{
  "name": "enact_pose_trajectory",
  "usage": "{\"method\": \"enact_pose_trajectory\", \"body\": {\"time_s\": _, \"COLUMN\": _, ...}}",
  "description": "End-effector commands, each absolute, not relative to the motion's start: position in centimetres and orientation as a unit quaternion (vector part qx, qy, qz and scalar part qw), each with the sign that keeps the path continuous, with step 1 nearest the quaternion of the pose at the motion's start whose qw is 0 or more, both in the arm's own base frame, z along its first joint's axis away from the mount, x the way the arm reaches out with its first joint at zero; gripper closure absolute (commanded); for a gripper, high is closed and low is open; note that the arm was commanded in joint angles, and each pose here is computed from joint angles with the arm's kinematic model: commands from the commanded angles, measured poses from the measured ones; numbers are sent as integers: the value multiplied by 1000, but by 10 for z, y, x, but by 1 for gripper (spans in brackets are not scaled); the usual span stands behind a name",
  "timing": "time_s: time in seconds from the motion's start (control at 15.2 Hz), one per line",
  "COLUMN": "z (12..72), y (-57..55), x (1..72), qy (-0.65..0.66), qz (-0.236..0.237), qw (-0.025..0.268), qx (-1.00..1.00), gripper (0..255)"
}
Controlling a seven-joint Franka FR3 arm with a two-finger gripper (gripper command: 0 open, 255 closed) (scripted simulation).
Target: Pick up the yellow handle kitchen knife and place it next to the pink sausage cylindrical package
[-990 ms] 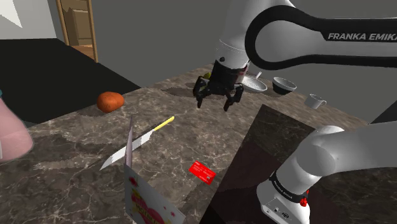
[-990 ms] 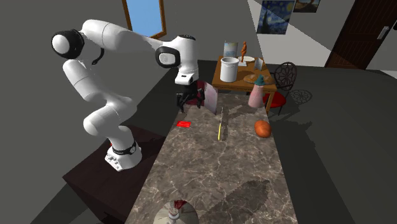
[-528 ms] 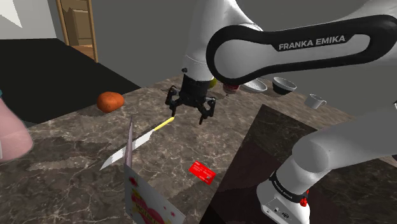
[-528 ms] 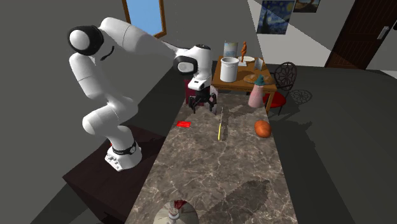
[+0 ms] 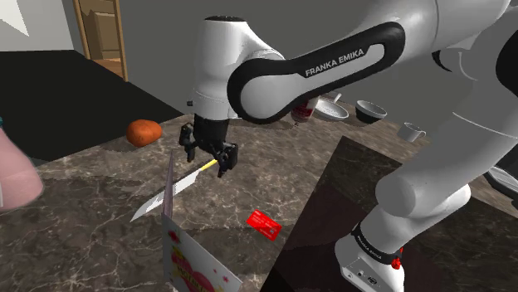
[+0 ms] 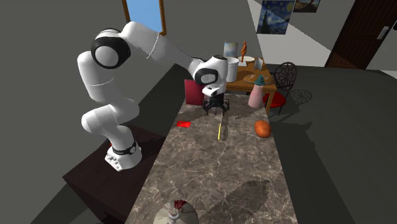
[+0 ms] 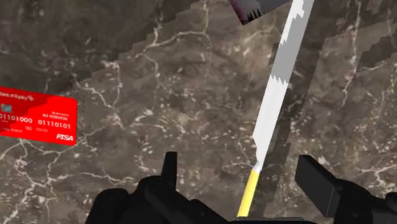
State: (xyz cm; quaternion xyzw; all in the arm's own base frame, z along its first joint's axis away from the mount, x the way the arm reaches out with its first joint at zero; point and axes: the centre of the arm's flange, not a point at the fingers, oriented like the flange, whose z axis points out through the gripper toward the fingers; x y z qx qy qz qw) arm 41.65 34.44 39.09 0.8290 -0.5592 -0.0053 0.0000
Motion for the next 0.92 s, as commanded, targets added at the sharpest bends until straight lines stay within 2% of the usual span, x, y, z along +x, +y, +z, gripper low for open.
{"method": "enact_pose_trajectory", "body": {"time_s": 0.0, "z": 378, "y": 354, "x": 437, "qy": -594, "qz": -6, "qw": -4, "qx": 804, "gripper": 0}}
{"method": "enact_pose_trajectory", "body": {"time_s": 0.59, "z": 330, "y": 363, "x": 449, "qy": -613, "qz": -9, "qw": -6, "qx": 790, "gripper": 0}}
{"method": "enact_pose_trajectory", "body": {"time_s": 0.86, "z": 330, "y": 363, "x": 449, "qy": -613, "qz": -9, "qw": -6, "qx": 790, "gripper": 0}}
